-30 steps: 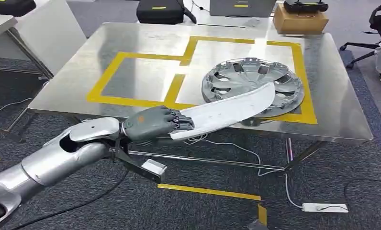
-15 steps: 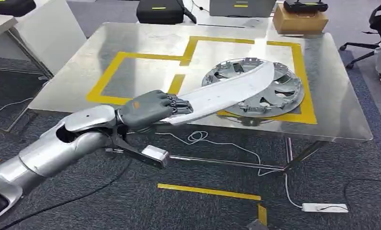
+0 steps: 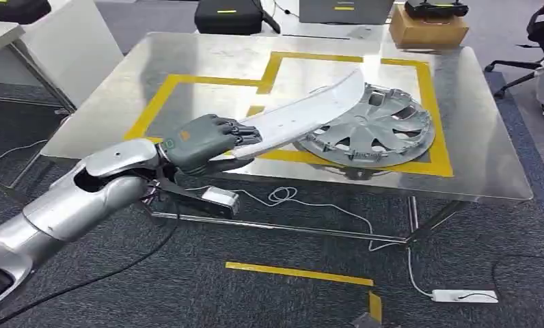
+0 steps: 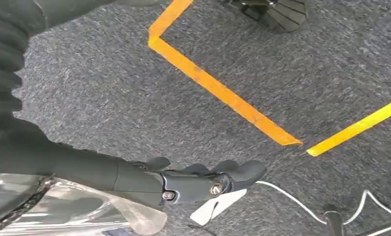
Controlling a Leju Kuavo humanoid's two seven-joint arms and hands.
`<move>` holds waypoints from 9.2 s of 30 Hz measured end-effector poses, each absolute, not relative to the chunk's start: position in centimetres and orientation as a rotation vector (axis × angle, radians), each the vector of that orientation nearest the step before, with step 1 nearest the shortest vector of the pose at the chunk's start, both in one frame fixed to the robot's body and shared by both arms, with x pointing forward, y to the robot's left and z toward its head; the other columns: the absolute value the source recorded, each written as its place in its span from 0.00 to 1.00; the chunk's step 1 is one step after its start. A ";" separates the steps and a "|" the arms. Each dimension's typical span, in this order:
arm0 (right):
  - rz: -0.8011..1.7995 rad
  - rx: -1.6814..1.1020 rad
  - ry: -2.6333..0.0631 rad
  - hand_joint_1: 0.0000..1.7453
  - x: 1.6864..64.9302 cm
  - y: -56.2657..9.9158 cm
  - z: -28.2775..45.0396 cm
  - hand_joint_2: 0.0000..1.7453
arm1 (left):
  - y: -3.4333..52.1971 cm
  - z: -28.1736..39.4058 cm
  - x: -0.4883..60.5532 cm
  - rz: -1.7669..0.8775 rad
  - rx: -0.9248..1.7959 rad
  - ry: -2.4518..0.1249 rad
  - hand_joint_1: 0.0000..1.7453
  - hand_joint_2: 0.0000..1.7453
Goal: Take the parts from the cabinet and place them on the table.
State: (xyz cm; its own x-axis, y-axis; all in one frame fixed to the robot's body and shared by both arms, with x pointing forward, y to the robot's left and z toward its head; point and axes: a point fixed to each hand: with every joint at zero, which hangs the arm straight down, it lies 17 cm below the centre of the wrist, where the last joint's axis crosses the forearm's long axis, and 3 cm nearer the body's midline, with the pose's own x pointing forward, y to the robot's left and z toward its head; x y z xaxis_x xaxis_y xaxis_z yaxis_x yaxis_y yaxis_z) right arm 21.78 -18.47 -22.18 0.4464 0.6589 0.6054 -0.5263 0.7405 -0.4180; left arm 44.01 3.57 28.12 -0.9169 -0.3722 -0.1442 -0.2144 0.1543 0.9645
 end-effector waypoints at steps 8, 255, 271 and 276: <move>0.739 -0.176 -0.829 0.00 21.8 -18.5 -22.2 1.00 | 4.3 28.0 45.5 -1.869 0.621 -2.253 1.00 1.00; 0.787 -0.149 -0.868 0.00 22.5 -16.5 -21.5 1.00 | 29.5 12.3 58.1 -1.586 1.239 -1.514 1.00 1.00; 0.792 -0.145 -0.873 0.00 22.5 -16.4 -21.4 0.00 | 29.5 12.7 58.0 -1.577 1.245 -1.541 0.00 0.00; 0.798 -0.144 -0.874 0.00 22.5 -16.3 -21.4 0.00 | 29.7 12.7 58.0 -1.582 1.252 -1.535 0.00 0.00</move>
